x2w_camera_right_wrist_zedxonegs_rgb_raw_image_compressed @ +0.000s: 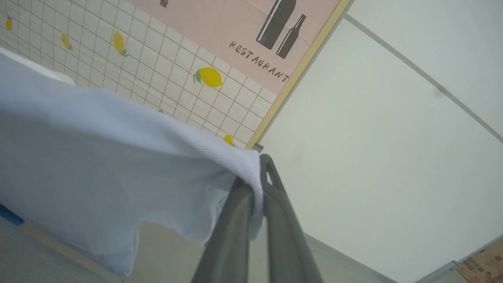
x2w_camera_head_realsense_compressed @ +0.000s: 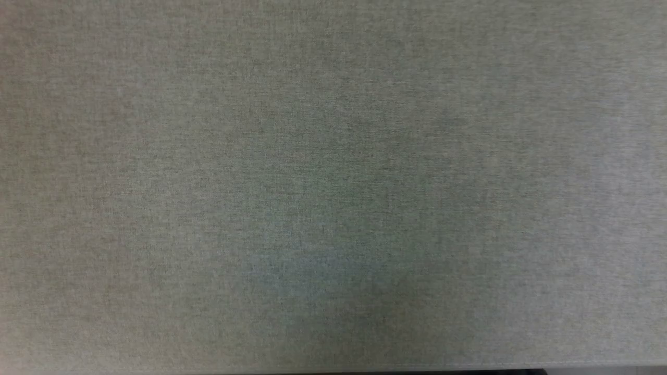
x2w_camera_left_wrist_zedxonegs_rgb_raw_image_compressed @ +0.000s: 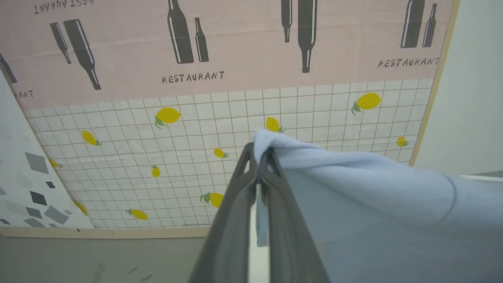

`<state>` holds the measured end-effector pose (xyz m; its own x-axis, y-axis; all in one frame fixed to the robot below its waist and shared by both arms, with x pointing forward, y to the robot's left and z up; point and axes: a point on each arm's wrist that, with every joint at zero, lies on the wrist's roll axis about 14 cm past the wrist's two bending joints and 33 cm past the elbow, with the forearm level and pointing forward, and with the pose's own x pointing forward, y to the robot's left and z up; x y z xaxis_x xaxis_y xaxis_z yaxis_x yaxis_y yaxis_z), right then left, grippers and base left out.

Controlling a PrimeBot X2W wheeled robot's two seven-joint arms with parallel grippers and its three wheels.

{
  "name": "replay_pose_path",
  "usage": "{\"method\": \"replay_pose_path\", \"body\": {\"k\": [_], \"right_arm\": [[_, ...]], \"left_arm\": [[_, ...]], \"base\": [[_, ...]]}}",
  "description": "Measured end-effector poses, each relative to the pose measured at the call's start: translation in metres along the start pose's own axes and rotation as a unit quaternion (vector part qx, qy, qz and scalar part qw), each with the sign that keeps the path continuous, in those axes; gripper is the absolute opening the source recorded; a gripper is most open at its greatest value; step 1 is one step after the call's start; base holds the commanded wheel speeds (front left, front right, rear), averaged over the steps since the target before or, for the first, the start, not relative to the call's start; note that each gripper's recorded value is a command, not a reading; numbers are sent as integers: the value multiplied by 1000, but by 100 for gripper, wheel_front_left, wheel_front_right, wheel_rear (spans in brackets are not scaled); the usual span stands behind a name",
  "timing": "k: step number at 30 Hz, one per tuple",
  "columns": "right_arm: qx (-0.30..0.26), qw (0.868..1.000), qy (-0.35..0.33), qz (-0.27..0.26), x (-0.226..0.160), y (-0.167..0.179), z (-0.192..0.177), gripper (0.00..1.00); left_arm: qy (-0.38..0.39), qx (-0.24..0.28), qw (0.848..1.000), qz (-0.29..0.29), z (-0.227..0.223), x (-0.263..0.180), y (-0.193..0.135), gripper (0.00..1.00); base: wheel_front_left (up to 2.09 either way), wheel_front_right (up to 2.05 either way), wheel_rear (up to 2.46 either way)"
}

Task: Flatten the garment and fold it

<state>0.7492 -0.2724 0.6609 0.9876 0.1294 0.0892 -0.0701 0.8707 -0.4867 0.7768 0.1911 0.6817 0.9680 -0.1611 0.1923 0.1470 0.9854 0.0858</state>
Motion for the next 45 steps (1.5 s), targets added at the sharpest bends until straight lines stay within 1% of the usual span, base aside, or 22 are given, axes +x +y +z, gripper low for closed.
{"method": "replay_pose_path", "body": {"k": [3,6,9,12,15,17,20,24,28,33,39,40,45], "right_arm": [[12,999,31,18,2,21,-35,0],[24,997,61,34,-5,39,-66,0],[30,994,95,54,-21,55,-93,0],[39,988,127,75,-46,70,-118,0],[44,980,162,106,-80,89,-140,0],[49,973,186,130,-109,103,-153,0],[52,962,218,157,-152,113,-167,0],[67,949,253,175,-208,118,-180,0],[72,938,288,178,-260,115,-193,0],[64,939,297,159,-291,99,-194,0],[78,932,319,151,-330,102,-198,0],[88,929,328,150,-345,104,-197,0],[107,912,365,153,-386,107,-198,0]], "left_arm": [[38,-3,999,-4,-46,-5,-4,0],[78,-14,997,-12,-90,-20,-14,0],[125,-18,992,-26,-131,-43,-27,0],[174,-25,984,-39,-167,-78,-40,0],[233,-38,970,-55,-202,-124,-55,0],[275,-49,958,-64,-222,-162,-66,0],[328,-57,940,-72,-240,-215,-78,0],[375,-74,921,-71,-245,-278,-87,0],[405,-61,910,-68,-236,-329,-83,0],[424,-45,903,-49,-223,-369,-70,0],[435,-52,898,-39,-205,-402,-68,0],[439,-56,896,-41,-200,-414,-70,0],[451,-64,890,-34,-189,-445,-69,0]], "base": [[0,0,0],[0,0,0],[0,0,0],[0,0,0],[0,0,0],[0,0,0],[0,0,0],[0,0,0],[0,0,0],[0,0,0],[0,0,0],[0,0,0],[0,0,0]]}}
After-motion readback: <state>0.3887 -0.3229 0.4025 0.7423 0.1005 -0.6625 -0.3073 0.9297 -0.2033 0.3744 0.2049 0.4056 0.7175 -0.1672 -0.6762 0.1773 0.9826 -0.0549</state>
